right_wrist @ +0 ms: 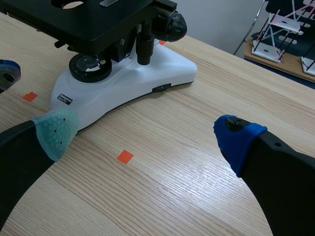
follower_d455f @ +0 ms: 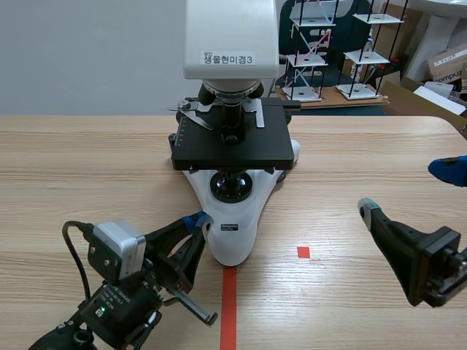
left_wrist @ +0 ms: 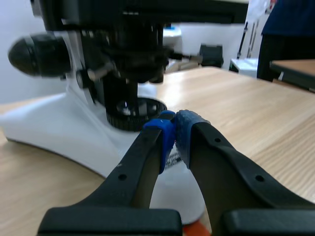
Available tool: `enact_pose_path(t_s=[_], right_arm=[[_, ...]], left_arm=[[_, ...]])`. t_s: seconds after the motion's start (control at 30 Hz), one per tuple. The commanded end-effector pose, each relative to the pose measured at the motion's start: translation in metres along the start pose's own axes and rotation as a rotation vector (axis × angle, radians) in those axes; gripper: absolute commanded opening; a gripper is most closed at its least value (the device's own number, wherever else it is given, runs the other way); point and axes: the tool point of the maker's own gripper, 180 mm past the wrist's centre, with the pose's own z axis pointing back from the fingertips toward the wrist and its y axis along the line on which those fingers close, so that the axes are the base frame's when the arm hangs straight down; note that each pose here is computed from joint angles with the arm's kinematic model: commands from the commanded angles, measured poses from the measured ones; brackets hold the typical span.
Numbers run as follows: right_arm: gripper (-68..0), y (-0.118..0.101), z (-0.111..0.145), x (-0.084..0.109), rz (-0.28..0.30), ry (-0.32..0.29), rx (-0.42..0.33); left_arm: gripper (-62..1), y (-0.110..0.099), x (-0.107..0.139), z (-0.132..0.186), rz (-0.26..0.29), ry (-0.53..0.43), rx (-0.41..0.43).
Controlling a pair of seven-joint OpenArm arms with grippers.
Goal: Point at the diaphragm
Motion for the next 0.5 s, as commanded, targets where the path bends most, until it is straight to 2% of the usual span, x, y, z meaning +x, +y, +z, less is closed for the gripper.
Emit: enact_pose_path(t_s=[0.0, 0.47], right_arm=[[-7.3, -0.0025, -0.0012, 0.0086, 0.003, -0.029, -0.007], [-7.3, -0.0025, -0.0012, 0.0086, 0.003, -0.029, -0.007]], left_arm=[[-59.2, 0.0022, 0.0107, -0.0069, -0.006, -0.042, 0.008], [-59.2, 0.0018, 0.0138, -0.0053, -0.009, -0.064, 0.027]])
